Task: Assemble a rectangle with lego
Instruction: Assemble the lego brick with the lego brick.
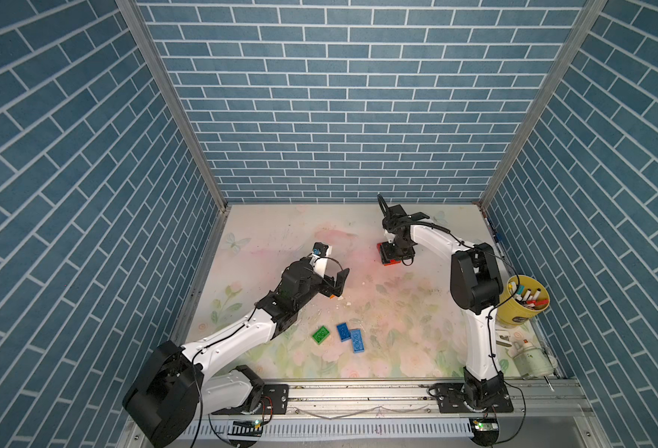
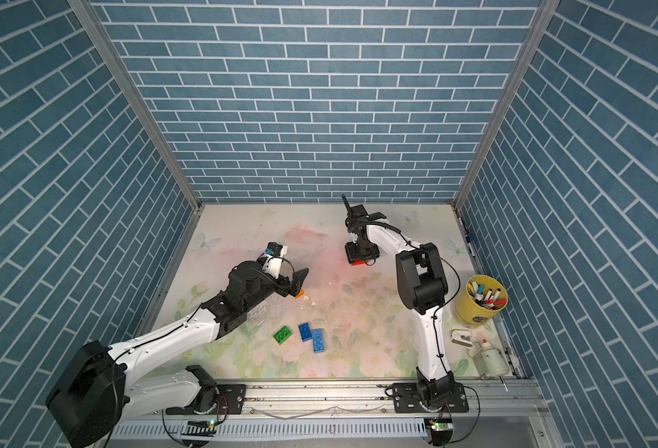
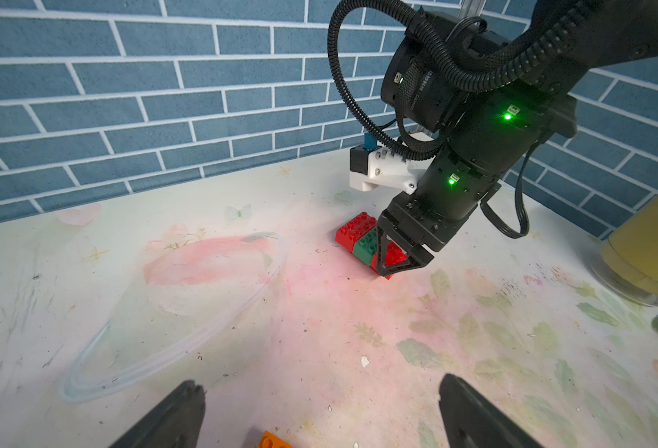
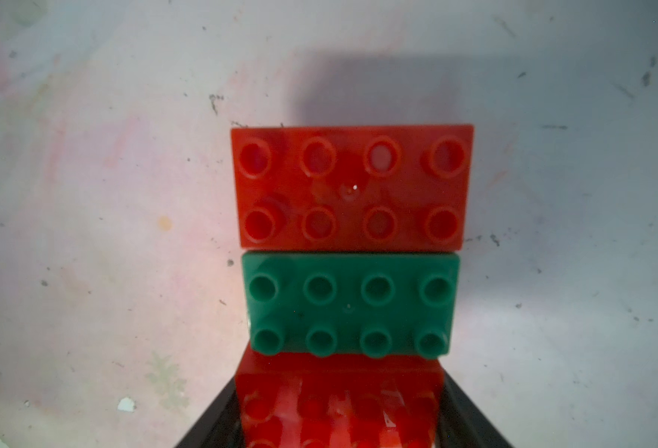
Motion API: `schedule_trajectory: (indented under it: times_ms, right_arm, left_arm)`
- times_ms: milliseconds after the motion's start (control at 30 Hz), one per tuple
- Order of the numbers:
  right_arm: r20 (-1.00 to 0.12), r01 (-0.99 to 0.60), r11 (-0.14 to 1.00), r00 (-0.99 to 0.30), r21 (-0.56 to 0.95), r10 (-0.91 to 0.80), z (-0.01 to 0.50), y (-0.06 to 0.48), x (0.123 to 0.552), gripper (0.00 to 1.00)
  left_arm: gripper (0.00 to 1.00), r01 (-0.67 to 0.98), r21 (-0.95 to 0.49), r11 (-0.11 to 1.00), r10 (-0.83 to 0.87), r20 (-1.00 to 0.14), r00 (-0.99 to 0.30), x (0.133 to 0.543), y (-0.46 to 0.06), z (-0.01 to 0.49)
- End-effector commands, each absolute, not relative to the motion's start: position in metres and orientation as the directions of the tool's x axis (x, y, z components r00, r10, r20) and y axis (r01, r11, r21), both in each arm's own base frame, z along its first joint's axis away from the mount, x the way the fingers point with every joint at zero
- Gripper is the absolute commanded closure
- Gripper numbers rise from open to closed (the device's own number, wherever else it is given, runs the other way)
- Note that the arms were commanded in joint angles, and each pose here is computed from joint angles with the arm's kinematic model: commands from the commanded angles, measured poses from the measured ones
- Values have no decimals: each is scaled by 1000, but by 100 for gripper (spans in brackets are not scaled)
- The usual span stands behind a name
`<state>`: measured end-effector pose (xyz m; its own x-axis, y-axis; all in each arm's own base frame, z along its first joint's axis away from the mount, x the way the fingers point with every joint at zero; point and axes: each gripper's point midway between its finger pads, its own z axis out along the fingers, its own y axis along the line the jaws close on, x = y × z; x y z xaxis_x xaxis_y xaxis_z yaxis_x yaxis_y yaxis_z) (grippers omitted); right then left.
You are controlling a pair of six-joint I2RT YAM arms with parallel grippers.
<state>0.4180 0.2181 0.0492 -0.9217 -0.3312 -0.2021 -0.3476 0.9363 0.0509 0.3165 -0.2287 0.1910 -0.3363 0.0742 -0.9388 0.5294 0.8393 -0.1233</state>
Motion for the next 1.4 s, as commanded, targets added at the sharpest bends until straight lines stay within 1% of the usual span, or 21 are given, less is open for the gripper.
schedule_trajectory:
  times_ms: [0,233,500,633,900,1200,1367]
  right_arm:
    - [-161,-400,916,-906,21,-392,37,217,417,52]
    - [-116,-410,911,-908,46,-403,27,218,418,51]
    - [15,-379,916,-923,131,-384,18,215,404,51]
    - [60,-354,924,-929,147,-365,16,207,398,51]
    - [49,-327,940,-942,92,-333,5,198,401,52]
    - [-4,-319,947,-948,16,-319,0,197,415,52]
    - [11,-329,944,-944,-2,-329,-10,200,416,52]
  left_arm:
    - [0,518,-116,847,78,-938,-339,319,-226,188]
    - [0,516,-116,849,79,-937,-340,319,-225,187]
    - [0,513,-115,850,81,-936,-343,319,-225,186]
    - [0,516,-118,849,79,-935,-345,319,-225,186]
    - [0,514,-119,850,79,-935,-347,319,-225,186]
    - [0,512,-118,851,80,-934,-349,319,-225,185]
    - [0,511,-118,852,81,-933,-351,320,-225,184]
